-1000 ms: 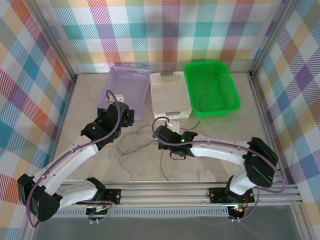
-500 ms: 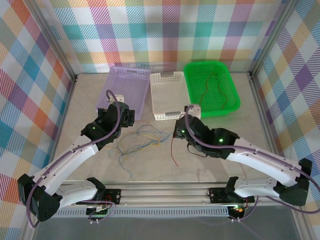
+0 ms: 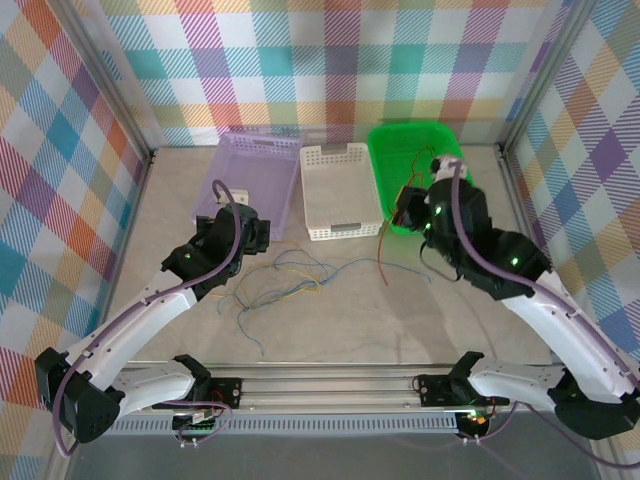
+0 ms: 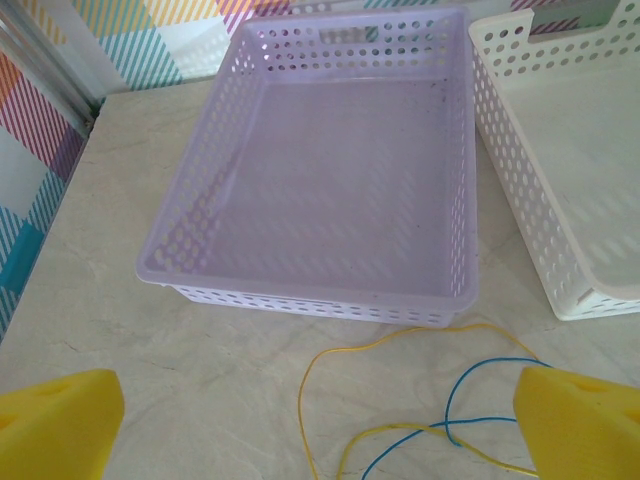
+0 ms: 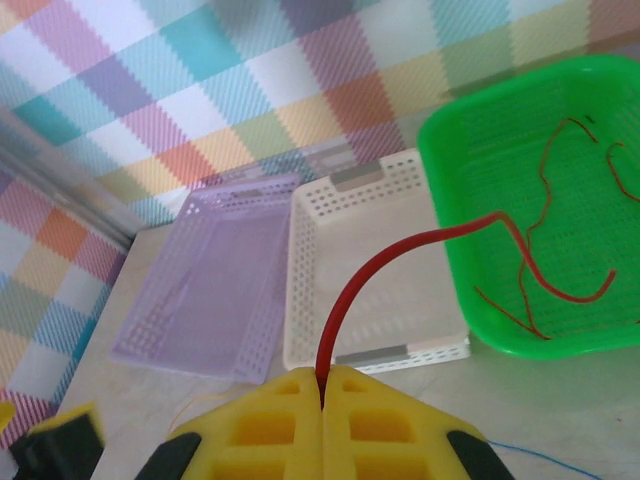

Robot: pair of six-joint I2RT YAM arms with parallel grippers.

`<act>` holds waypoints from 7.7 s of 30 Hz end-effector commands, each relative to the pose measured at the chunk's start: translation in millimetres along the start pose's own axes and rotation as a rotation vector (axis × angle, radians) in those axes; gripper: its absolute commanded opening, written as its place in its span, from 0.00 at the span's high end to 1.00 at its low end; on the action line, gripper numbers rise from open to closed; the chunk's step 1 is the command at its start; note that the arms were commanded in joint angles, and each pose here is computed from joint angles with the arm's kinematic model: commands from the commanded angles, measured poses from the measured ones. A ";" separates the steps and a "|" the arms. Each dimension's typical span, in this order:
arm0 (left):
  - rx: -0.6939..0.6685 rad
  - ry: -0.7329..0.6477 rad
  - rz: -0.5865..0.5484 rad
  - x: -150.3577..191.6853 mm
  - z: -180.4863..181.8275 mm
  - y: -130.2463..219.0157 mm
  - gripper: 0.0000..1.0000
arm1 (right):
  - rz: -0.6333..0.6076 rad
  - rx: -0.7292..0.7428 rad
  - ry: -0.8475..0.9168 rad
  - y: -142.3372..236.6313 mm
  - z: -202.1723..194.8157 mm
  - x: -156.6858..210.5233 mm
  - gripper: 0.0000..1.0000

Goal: Untangle the cables

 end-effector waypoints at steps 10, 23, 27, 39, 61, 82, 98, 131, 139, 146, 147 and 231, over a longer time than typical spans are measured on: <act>0.014 0.020 -0.013 -4.0 -1.3 -2.6 0.01 | 0.315 -0.153 -0.352 -97.3 -33.2 -56.6 1.00; 0.031 0.014 -0.002 -3.6 -4.8 -4.8 0.03 | 0.427 -0.105 -0.566 -209.1 -105.4 -86.5 1.00; 0.030 0.015 -0.005 -4.2 -4.0 -4.2 0.03 | 0.440 -0.069 -0.593 -235.6 -125.4 -90.8 1.00; 0.033 0.008 -0.001 -3.8 -5.4 -5.4 0.03 | 0.430 0.144 -0.575 -287.4 -184.3 -84.9 1.00; 0.055 0.009 0.003 -5.0 -6.9 -4.0 0.03 | 0.435 0.344 -0.480 -362.0 -251.2 -56.1 1.00; 0.050 -0.005 0.020 -2.0 -9.2 -8.1 0.03 | 0.455 0.294 -0.390 -352.4 -216.1 -56.5 0.49; 0.017 -0.050 0.097 9.6 -17.0 -24.1 0.01 | 0.423 0.088 -0.174 -240.6 -77.1 -79.1 0.28; 0.375 0.418 0.282 91.1 -22.2 42.4 0.00 | 0.397 -0.442 0.086 -31.2 -15.3 135.4 0.00; 0.390 0.409 0.307 114.9 -37.1 38.5 0.00 | 0.462 -0.441 0.099 -44.0 -17.5 169.7 0.00; 0.362 0.381 0.331 129.6 -45.5 34.3 0.01 | 0.529 -0.450 0.176 -57.8 -24.6 203.1 0.00; 0.356 0.376 0.334 131.9 -46.6 33.5 0.00 | 0.539 -0.439 0.183 -60.5 -26.7 206.9 0.02; 0.235 0.281 0.401 180.1 -90.1 -5.5 0.00 | 0.451 -0.265 0.390 -145.3 -29.0 193.0 1.00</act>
Point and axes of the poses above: each hand's point on the last joint's axis, 136 mm out from that joint toward the fingers, its own y axis back along the fingers, its own z axis along the line the jaws close on, x = y × z, the point moved 7 cm from there along y, back along the fingers, and after that the axes turned 6 degrees about -y, right-handed, at the moved point
